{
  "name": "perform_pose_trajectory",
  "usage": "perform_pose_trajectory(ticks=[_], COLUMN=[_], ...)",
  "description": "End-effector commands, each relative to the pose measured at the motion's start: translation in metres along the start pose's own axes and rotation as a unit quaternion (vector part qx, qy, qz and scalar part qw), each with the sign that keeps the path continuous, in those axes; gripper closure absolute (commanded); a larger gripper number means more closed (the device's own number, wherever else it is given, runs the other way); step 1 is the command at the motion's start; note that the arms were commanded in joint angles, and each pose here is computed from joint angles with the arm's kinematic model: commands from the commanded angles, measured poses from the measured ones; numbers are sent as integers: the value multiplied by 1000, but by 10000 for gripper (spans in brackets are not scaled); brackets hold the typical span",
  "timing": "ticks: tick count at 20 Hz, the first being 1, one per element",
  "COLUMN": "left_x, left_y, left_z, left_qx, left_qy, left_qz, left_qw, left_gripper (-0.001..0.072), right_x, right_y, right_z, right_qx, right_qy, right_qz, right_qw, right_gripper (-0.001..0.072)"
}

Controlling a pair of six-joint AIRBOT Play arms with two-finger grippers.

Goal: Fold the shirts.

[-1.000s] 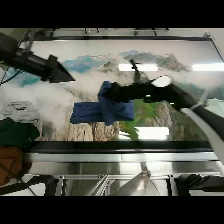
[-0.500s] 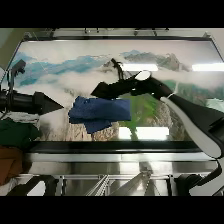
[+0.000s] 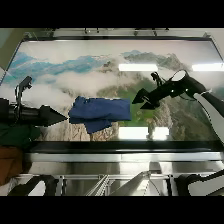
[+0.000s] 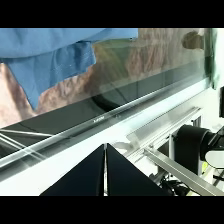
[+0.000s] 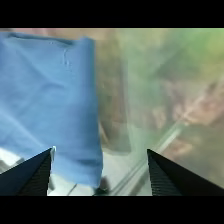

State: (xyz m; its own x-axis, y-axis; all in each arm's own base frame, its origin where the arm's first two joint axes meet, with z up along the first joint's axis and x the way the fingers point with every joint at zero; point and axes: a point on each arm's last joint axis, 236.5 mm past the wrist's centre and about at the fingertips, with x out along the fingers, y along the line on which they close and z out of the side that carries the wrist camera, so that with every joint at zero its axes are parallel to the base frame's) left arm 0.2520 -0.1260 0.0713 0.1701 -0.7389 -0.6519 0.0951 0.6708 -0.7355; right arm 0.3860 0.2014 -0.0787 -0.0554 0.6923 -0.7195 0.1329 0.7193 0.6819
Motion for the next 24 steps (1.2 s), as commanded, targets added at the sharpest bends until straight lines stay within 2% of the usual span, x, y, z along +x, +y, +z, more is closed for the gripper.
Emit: perform_pose_trajectory(ticks=[1, 7, 8, 9, 12, 14, 16, 19, 20, 22, 24], left_x=[1, 1, 1, 1, 1, 1, 1, 1, 1, 1, 1], left_y=[0, 1, 1, 0, 0, 0, 1, 1, 1, 0, 0], left_z=[-2, -2, -2, -2, -3, -3, -3, -2, -3, -3, -3], left_qx=[-2, -2, -2, -2, -2, -1, 0, 7, 8, 9, 9], left_qy=[1, 1, 1, 1, 3, 3, 3, 2, 3, 3, 3], left_qz=[-1, -1, -1, -1, -2, -1, -1, -1, -1, -1, -1], left_qw=[1000, 1000, 1000, 1000, 1000, 1000, 1000, 1000, 1000, 1000, 1000], left_gripper=[679, 679, 679, 679, 679, 679, 679, 679, 679, 679, 679], right_x=[33, 80, 81, 78, 38, -26, -110, -255, -303, -392, -431], right_y=[-3, 56, 61, 66, 79, 82, 63, -39, -85, -183, -259], right_z=[-9, -12, -13, -11, 5, 28, 43, 34, 19, -43, -115], right_qx=[38, 19, 19, 15, -5, -23, -37, 14, 63, 191, 308], right_qy=[16, 15, 14, 11, -21, -85, -170, -316, -362, -431, -440], right_qz=[49, 144, 151, 162, 193, 201, 161, -12, -78, -199, -254], right_qw=[998, 989, 988, 987, 981, 976, 971, 948, 927, 859, 805], right_gripper=[59, 79, 421, 673, 686, 687, 687, 687, 687, 687, 686])
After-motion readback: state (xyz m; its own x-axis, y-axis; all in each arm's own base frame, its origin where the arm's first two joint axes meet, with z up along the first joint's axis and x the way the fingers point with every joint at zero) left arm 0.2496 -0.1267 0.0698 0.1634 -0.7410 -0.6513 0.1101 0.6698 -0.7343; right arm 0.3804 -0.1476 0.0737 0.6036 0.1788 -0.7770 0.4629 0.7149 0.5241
